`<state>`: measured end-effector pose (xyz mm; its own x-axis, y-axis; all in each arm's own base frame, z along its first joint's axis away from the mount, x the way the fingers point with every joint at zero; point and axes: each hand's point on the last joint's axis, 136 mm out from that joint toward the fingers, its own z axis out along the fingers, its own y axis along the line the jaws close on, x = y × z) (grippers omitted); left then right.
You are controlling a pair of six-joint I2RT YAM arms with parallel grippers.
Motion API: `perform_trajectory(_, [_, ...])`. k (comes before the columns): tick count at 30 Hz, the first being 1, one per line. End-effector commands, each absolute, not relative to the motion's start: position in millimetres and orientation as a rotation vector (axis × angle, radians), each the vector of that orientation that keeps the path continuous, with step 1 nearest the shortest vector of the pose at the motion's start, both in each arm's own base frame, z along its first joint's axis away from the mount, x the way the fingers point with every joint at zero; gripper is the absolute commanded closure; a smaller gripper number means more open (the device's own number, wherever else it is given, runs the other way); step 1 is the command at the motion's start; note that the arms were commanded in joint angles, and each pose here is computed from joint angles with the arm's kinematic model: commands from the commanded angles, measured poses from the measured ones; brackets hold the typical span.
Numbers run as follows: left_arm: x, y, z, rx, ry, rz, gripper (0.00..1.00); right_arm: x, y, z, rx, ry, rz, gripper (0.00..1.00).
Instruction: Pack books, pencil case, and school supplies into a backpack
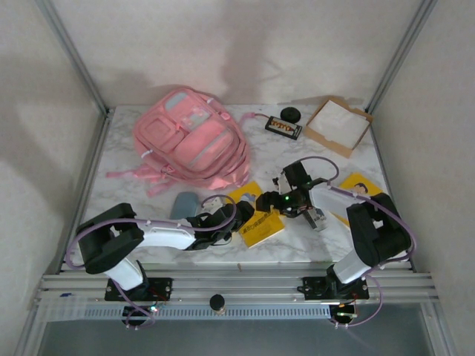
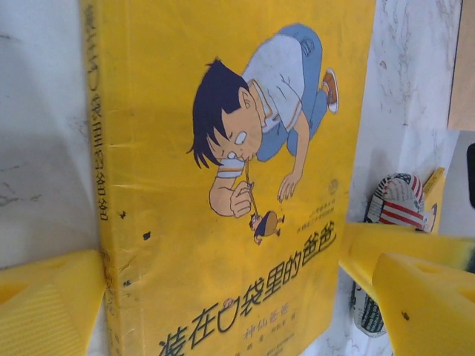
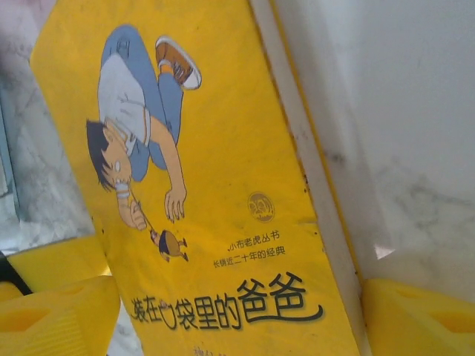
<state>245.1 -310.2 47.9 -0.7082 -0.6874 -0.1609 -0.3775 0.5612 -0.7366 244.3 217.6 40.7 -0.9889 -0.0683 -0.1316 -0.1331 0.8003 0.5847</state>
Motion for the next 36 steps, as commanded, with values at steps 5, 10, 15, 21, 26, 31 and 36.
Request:
perform_trajectory(5, [252.7, -312.6, 38.3, -0.893, 2.349, -1.016, 0.08, 210.4, 242.1, 64.5, -0.246, 2.822, 1.293, 0.19])
perform_trajectory(10, [251.3, -310.9, 37.3, -0.895, 2.357, -1.016, 0.08, 209.9, 237.8, 58.4, -0.222, 2.828, 1.254, 0.20])
perform_trajectory(15, [250.8, -310.3, 36.7, -0.889, 2.366, -1.006, 0.08, 220.4, 204.0, 27.9, -0.171, 2.944, 0.868, 0.17])
perform_trajectory(21, [250.1, -308.9, 34.4, -0.890, 2.373, -0.992, 0.08, 223.6, 206.6, 20.0, -0.192, 2.939, 0.794, 0.17])
perform_trajectory(26, [248.8, -309.0, 33.5, -0.894, 2.377, -0.996, 0.08, 209.5, 233.5, 24.8, -0.261, 2.927, 0.964, 0.19])
perform_trajectory(31, [248.9, -308.9, 33.1, -0.892, 2.381, -0.991, 0.08, 209.9, 236.8, 41.0, -0.291, 2.902, 0.993, 0.22])
perform_trajectory(36, [248.9, -311.0, 33.3, -0.878, 2.388, -0.993, 0.08, 214.1, 232.5, 64.0, -0.257, 2.841, 1.057, 0.28])
